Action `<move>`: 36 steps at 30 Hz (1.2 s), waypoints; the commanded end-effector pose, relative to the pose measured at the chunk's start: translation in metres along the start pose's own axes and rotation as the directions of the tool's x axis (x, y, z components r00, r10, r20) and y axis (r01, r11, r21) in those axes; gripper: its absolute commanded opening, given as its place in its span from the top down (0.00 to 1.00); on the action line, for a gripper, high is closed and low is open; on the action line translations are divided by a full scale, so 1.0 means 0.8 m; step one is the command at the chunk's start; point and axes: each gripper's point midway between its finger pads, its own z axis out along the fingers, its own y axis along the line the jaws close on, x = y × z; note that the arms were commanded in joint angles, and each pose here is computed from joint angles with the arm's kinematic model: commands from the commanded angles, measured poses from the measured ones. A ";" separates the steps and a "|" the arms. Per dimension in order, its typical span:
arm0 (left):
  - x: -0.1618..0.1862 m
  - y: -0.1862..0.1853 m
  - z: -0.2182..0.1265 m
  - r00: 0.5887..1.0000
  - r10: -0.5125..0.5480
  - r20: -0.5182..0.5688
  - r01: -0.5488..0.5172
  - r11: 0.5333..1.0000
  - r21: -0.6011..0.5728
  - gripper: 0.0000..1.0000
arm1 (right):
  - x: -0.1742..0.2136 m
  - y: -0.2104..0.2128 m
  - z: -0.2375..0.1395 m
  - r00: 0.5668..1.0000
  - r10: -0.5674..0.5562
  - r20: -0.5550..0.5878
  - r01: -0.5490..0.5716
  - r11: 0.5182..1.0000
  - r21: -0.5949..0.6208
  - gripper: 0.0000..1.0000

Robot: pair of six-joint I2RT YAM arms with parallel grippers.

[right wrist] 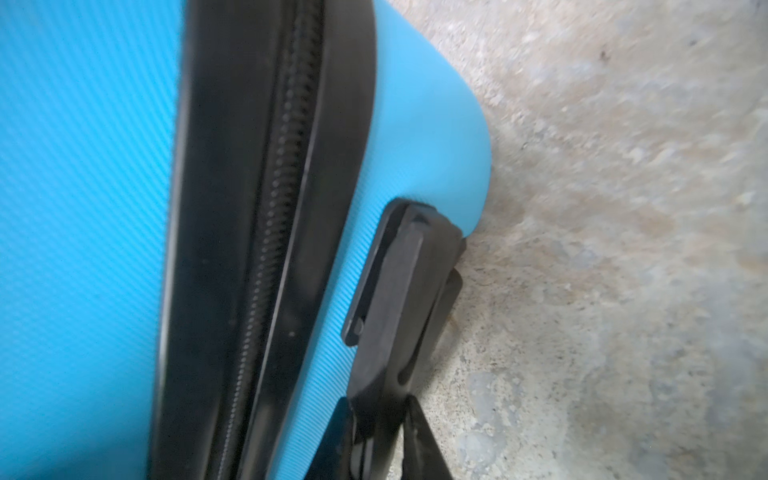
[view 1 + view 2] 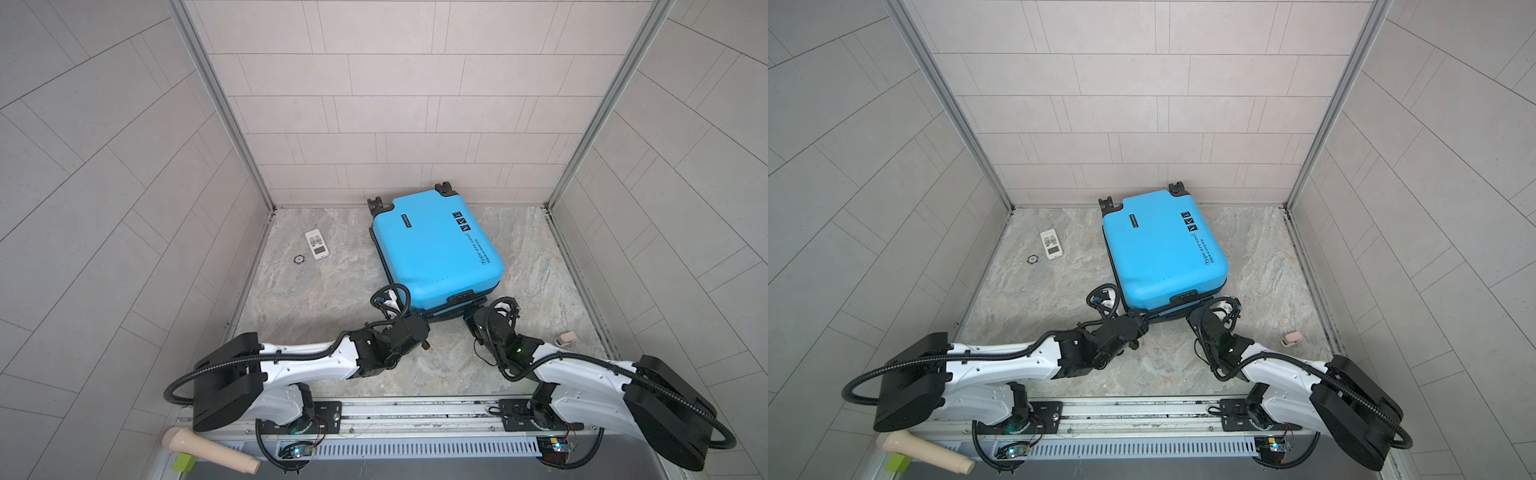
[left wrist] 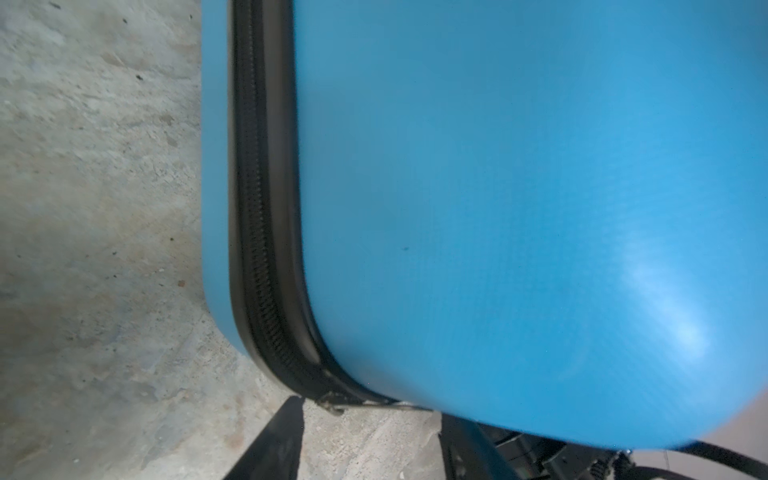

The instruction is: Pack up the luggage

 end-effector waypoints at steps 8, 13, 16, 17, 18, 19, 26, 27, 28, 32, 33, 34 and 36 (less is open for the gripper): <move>-0.008 0.015 -0.008 0.999 -0.006 0.042 0.007 0.999 -0.039 0.66 | 0.024 0.021 -0.002 0.992 -0.083 -0.089 0.076 0.994 -0.082 1.00; -0.007 0.017 -0.018 0.999 0.013 0.047 -0.010 0.999 -0.048 0.66 | 0.026 0.020 -0.002 0.992 -0.083 -0.092 0.076 0.994 -0.082 1.00; -0.009 0.024 -0.026 0.998 0.016 0.057 -0.012 0.998 -0.057 0.66 | 0.025 0.021 -0.002 0.992 -0.083 -0.092 0.076 0.994 -0.083 1.00; -0.010 0.029 -0.027 0.998 0.015 0.060 -0.011 0.998 -0.063 0.66 | 0.026 0.020 -0.002 0.992 -0.085 -0.094 0.077 0.994 -0.083 1.00; -0.011 0.033 -0.030 0.998 0.014 0.063 -0.009 0.998 -0.068 0.66 | 0.026 0.020 -0.002 0.992 -0.084 -0.094 0.077 0.994 -0.083 1.00; -0.011 0.037 -0.032 0.998 0.013 0.064 -0.009 0.998 -0.070 0.66 | 0.026 0.020 -0.002 0.992 -0.084 -0.095 0.076 0.994 -0.082 1.00; -0.007 0.037 -0.036 0.998 0.028 0.057 -0.025 0.998 -0.054 0.66 | 0.027 0.021 -0.001 0.991 -0.084 -0.100 0.076 0.993 -0.085 1.00; -0.007 0.031 -0.035 0.998 0.036 0.055 -0.034 0.999 -0.042 0.63 | 0.028 0.021 -0.002 0.991 -0.086 -0.101 0.078 0.993 -0.085 1.00; -0.007 0.023 -0.034 0.998 0.047 0.052 -0.045 0.998 -0.032 0.59 | 0.028 0.022 -0.002 0.991 -0.087 -0.103 0.078 0.993 -0.086 1.00; -0.015 -0.001 -0.037 0.994 0.085 0.069 -0.084 0.996 -0.019 0.39 | 0.030 0.026 -0.004 0.987 -0.113 -0.118 0.103 0.991 -0.084 1.00; -0.017 -0.005 -0.039 0.993 0.095 0.075 -0.094 0.995 -0.014 0.37 | 0.031 0.026 -0.006 0.983 -0.136 -0.127 0.127 0.989 -0.075 1.00; -0.022 -0.012 -0.043 0.991 0.108 0.085 -0.108 0.994 -0.008 0.34 | 0.031 0.026 -0.009 0.978 -0.161 -0.134 0.153 0.986 -0.065 1.00; -0.034 -0.020 -0.053 0.983 0.149 0.105 -0.149 0.989 -0.015 0.29 | 0.029 0.023 -0.015 0.969 -0.202 -0.142 0.198 0.979 -0.043 0.88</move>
